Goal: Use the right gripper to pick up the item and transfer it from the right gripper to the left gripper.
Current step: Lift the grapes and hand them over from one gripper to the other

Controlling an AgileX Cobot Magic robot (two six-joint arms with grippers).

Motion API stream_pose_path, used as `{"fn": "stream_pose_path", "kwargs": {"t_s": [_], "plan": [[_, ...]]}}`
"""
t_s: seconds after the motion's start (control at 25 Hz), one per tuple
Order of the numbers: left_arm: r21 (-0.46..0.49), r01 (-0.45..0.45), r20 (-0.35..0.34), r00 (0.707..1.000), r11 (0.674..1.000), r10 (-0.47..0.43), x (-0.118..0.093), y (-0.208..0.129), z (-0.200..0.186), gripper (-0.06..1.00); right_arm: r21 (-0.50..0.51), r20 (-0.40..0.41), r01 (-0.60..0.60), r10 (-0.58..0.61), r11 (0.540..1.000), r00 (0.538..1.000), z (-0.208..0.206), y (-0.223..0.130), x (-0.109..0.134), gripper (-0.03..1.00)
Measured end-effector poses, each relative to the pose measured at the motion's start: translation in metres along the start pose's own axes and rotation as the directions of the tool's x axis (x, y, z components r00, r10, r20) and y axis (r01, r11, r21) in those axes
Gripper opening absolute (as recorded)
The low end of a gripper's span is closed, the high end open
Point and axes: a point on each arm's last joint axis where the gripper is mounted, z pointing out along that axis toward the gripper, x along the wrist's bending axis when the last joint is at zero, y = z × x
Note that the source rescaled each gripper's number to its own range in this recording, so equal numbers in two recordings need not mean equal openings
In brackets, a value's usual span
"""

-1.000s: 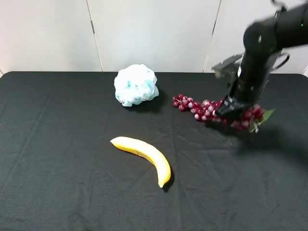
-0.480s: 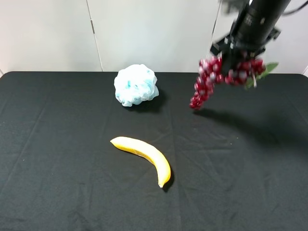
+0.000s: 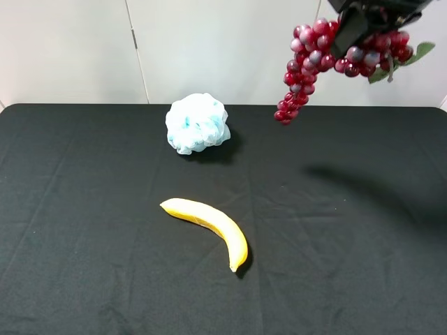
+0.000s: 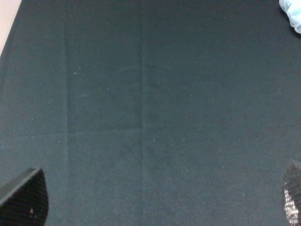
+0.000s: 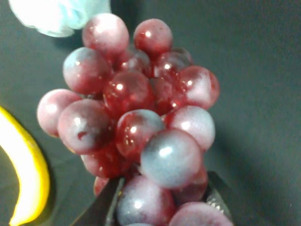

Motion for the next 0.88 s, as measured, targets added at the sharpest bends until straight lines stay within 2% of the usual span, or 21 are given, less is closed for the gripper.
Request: {"fn": "stream_pose_path", "kwargs": {"t_s": [0.2,0.4,0.52,0.64,0.88], "plan": [[0.000,0.000,0.000,1.000,1.000,0.000,0.000,0.000,0.000,0.99,-0.032,-0.067,0.174,-0.176,0.984,0.982,-0.009,0.000,0.044,0.00],[0.001,0.002,0.023,1.000,1.000,-0.003,-0.002,0.000,0.000,0.99,-0.054,-0.136,0.355,-0.359,0.933,0.923,-0.009,-0.002,0.088,0.00],[-0.005,-0.015,0.094,0.995,1.000,0.015,-0.009,0.006,-0.004,0.99,-0.073,-0.167,0.450,-0.456,0.890,0.874,-0.010,-0.005,0.108,0.00],[0.012,-0.084,0.182,0.980,0.996,0.081,-0.017,0.022,-0.007,0.99,-0.087,-0.187,0.526,-0.533,0.846,0.825,-0.010,-0.009,0.123,0.00],[0.035,-0.268,0.361,0.902,0.963,0.238,-0.033,0.065,0.003,0.99,-0.119,-0.207,0.630,-0.640,0.767,0.740,-0.010,-0.012,0.132,0.00]]}}
